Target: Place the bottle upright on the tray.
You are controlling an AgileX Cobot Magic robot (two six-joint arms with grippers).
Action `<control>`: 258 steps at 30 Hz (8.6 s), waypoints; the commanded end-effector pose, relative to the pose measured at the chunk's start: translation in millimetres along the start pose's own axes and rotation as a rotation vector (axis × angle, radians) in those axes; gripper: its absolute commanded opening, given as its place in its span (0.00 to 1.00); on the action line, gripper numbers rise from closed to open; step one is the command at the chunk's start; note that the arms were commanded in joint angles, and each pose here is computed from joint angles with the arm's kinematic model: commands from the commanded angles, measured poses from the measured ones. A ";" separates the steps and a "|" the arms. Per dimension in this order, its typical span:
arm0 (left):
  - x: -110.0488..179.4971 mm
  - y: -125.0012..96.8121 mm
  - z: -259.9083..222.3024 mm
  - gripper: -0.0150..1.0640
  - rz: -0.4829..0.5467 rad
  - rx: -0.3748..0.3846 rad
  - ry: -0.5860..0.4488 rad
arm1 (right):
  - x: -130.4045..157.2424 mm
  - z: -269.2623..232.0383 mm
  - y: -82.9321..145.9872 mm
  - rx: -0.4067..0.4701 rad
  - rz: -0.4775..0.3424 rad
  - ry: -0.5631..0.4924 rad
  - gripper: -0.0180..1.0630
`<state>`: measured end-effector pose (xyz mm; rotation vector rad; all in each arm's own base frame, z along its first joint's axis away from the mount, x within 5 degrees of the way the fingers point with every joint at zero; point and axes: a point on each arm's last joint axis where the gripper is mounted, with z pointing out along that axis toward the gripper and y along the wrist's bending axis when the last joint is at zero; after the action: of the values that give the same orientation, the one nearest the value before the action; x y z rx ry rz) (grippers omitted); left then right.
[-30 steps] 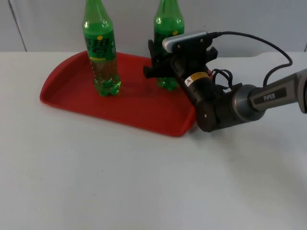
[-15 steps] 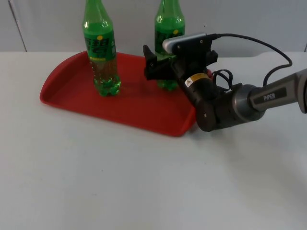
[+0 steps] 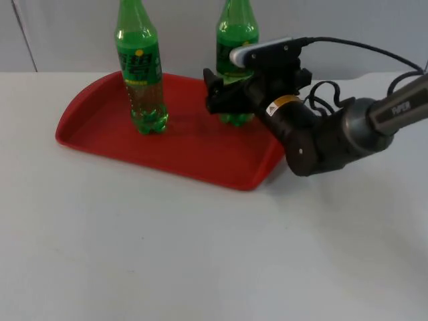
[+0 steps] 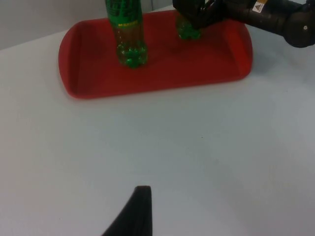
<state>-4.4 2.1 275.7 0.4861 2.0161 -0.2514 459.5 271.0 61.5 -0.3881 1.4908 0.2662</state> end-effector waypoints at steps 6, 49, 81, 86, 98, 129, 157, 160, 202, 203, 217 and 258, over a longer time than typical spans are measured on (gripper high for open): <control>1.0 0.7 0.5 0.99 0.005 -0.001 -0.001 | -35.0 -26.7 0.5 -0.016 0.005 0.106 0.99; 1.0 0.7 0.5 0.99 0.005 -0.001 -0.001 | -167.9 -162.7 -14.6 -0.243 0.010 0.784 0.99; 1.0 0.7 0.5 0.99 0.005 -0.001 -0.001 | -253.5 -308.9 -43.3 -0.258 -0.025 0.512 0.99; 1.0 0.7 0.5 0.99 0.005 -0.001 -0.001 | -268.9 -331.1 -46.4 -0.275 -0.023 0.484 0.99; 1.0 0.7 0.5 0.99 0.005 -0.001 -0.001 | -285.9 -381.7 -52.5 -0.298 0.004 0.402 0.99; 1.0 0.7 0.5 0.99 0.005 -0.001 -0.001 | -263.7 -512.0 -73.3 -0.252 0.032 0.335 0.99; 1.0 0.7 0.5 0.99 0.004 -0.001 -0.001 | -232.5 -530.2 -76.5 -0.226 0.015 0.498 0.99; 1.0 0.7 0.5 0.99 0.004 -0.001 -0.001 | -232.5 -530.2 -76.4 -0.228 0.016 0.498 0.99; 1.0 0.7 0.5 0.99 0.004 -0.001 -0.001 | -232.3 -529.5 -79.8 -0.128 0.060 0.505 0.99; 1.0 0.7 0.5 0.99 0.004 -0.001 -0.001 | -232.3 -529.5 -79.6 -0.111 0.064 0.506 0.99; 1.0 0.7 0.5 0.99 0.004 -0.001 -0.001 | -232.5 -529.2 -77.3 0.185 0.131 0.517 0.99; 1.0 0.7 0.5 0.99 0.004 -0.001 -0.001 | -232.6 -528.6 -75.9 0.383 0.174 0.521 0.99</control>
<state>-4.4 2.1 275.7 0.4839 2.0167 -0.2528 -7.7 0.5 282.0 -0.0127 2.0438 0.0157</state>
